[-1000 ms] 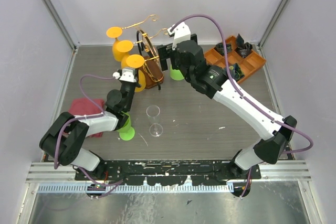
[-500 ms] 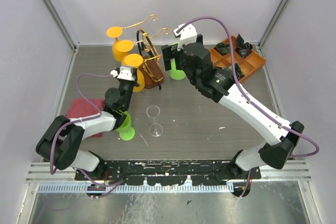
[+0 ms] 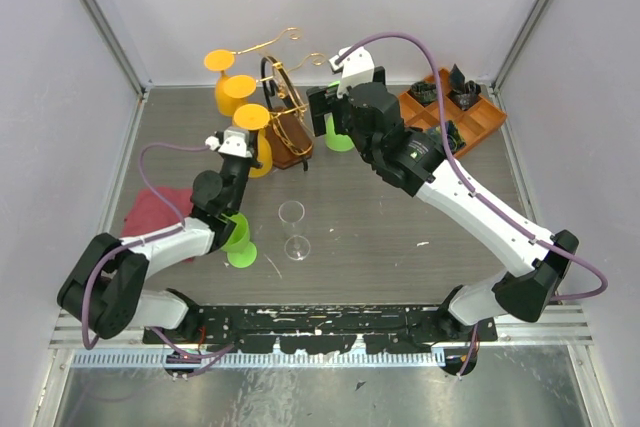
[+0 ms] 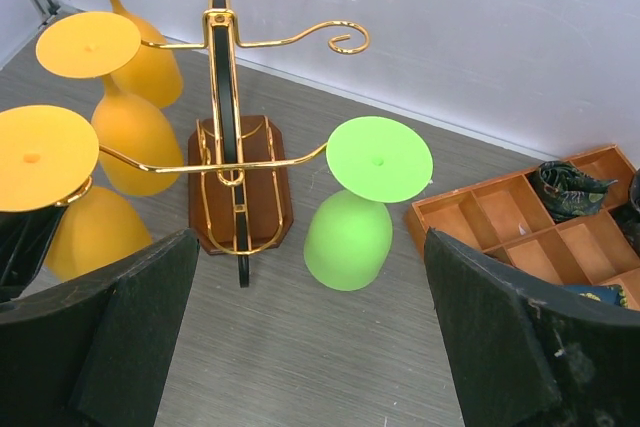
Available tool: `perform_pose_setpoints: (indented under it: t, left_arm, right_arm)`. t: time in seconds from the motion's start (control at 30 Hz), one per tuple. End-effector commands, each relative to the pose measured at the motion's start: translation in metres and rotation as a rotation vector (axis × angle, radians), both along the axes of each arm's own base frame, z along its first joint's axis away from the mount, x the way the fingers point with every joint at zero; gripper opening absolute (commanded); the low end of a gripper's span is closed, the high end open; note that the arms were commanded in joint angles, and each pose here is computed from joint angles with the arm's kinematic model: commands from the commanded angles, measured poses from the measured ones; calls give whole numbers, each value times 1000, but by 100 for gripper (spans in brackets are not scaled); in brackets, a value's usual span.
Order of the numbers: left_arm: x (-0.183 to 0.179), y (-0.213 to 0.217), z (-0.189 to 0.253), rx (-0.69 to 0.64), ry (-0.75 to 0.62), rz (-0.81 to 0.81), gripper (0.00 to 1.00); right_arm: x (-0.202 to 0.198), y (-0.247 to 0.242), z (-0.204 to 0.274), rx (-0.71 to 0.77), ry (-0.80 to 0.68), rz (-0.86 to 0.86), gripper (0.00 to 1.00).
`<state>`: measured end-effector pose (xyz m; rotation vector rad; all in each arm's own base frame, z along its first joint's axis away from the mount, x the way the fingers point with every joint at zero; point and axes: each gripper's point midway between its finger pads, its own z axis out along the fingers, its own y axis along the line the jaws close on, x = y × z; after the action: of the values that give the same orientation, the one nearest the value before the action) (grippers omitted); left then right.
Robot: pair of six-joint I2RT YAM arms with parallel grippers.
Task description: Place the wine glass upside down on the wine glass rack
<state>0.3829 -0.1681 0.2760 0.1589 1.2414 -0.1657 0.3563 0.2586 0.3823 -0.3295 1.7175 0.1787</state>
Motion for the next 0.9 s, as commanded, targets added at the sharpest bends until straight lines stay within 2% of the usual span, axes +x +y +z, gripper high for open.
perform_pose_setpoints:
  t: [0.0,0.2,0.4,0.6,0.67,0.77,0.87]
  left_arm:
    - [-17,-9,29,-20,-103,-98,0]
    - [-26,-41,18,59,-79,-274,1]
    - [-20,-58,8,56,-59,-336,15]
    - [-12,-68,4,35,-50,-363,21]
    - [-9,-68,2,27,-54,-354,29]
    - [-7,-60,4,23,-67,-309,49]
    - [-7,-47,7,31,-64,-253,61]
  right_arm:
    - [-5,-4,26,60,-54,1,100]
    - [-4,-3,22,52,-48,-2,100]
    - [0,1,22,47,-48,2,100]
    - [4,4,22,35,-50,1,100]
    - [5,6,21,30,-51,3,100]
    - [7,7,22,26,-52,3,100]
    - [9,9,23,24,-53,2,100]
